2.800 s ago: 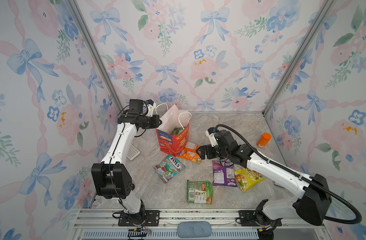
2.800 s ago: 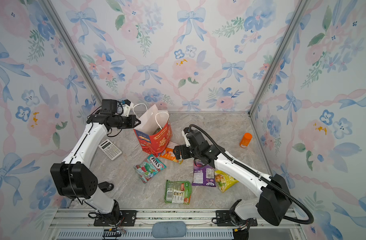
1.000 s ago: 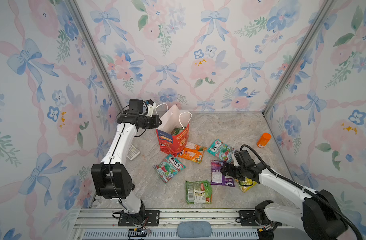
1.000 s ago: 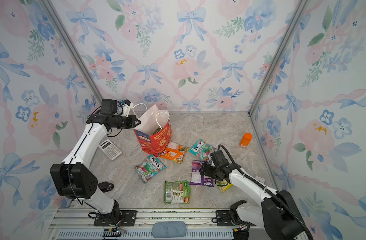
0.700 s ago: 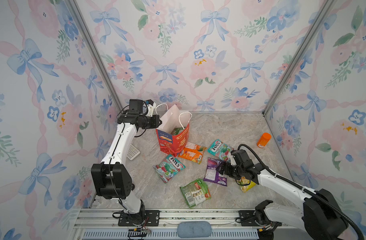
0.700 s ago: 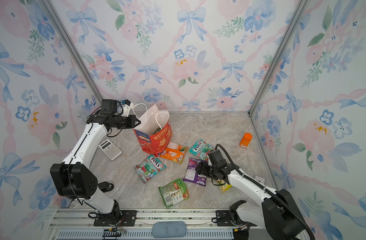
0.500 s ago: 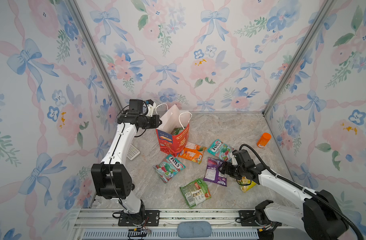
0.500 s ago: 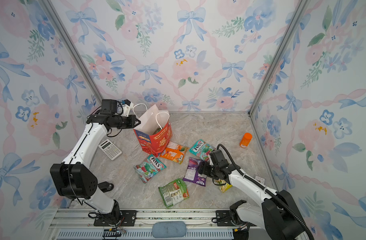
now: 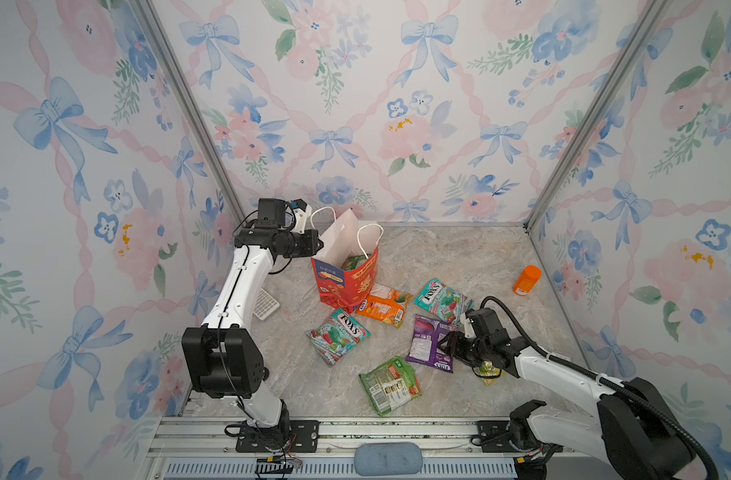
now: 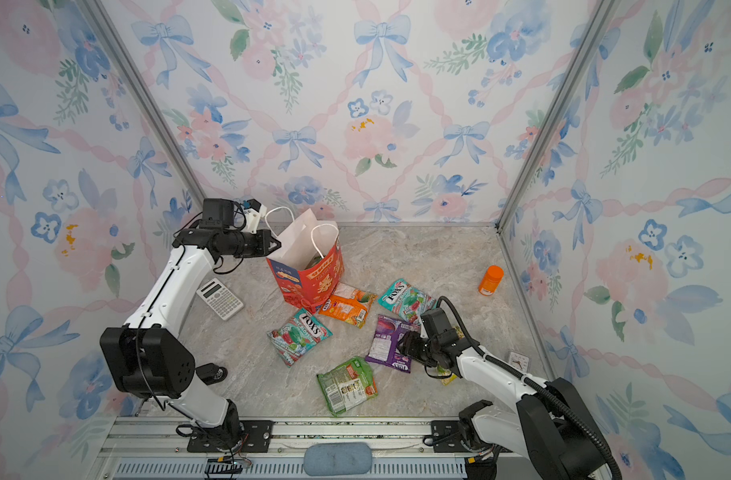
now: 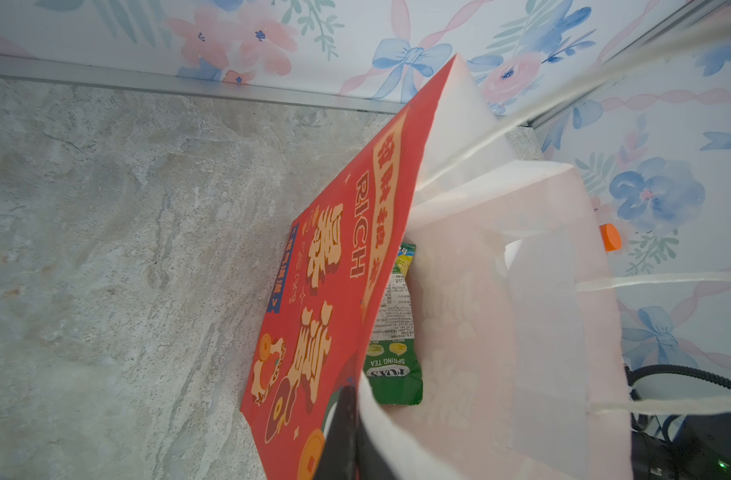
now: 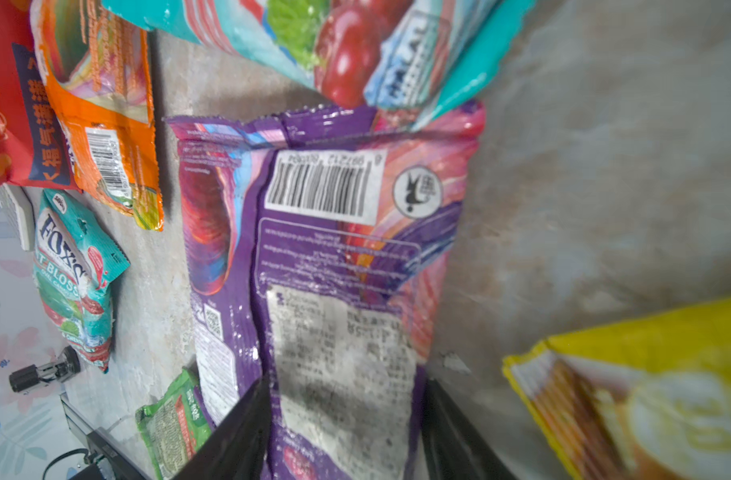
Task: Place the snacks into the paper bag
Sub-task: 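Grasp the purple Fox's Berries packet with the right gripper and lift it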
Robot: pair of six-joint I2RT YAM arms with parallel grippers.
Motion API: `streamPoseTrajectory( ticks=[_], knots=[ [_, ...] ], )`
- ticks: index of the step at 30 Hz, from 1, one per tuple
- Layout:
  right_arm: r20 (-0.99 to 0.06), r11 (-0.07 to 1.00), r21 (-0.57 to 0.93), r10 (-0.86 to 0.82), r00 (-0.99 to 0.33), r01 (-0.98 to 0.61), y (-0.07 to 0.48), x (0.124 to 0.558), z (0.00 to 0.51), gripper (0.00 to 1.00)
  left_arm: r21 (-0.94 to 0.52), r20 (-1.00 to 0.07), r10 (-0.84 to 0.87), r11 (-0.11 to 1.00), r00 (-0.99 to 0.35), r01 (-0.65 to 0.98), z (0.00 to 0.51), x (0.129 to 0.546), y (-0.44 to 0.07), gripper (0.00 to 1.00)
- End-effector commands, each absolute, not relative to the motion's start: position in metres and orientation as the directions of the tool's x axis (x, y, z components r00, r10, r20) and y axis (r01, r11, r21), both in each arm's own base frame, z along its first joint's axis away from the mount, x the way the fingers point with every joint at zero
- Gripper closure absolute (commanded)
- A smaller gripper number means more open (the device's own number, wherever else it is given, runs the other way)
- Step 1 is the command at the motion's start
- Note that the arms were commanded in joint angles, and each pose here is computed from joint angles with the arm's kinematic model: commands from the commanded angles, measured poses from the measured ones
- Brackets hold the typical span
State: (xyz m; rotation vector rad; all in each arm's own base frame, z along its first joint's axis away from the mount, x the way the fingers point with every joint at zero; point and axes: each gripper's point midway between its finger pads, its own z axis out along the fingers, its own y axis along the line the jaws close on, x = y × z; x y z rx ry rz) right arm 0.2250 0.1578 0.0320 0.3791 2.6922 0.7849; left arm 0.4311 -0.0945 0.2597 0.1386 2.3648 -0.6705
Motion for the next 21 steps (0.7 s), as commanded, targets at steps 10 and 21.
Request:
streamPoseTrajectory(
  ticks=[10, 21],
  knots=[
    [-0.218, 0.75, 0.647, 0.353, -0.91, 0.137, 0.178, 0.24, 0.044, 0.89, -0.449, -0.599, -0.081, 0.858, -0.797, 0.25, 0.253, 0.422, -0.095, 1.0],
    [-0.329, 0.751, 0.66, 0.319, -0.889, 0.026, 0.191, 0.254, 0.103, 1.0, -0.447, -0.602, -0.081, 0.858, -0.794, 0.252, 0.254, 0.422, -0.095, 1.0]
  ],
)
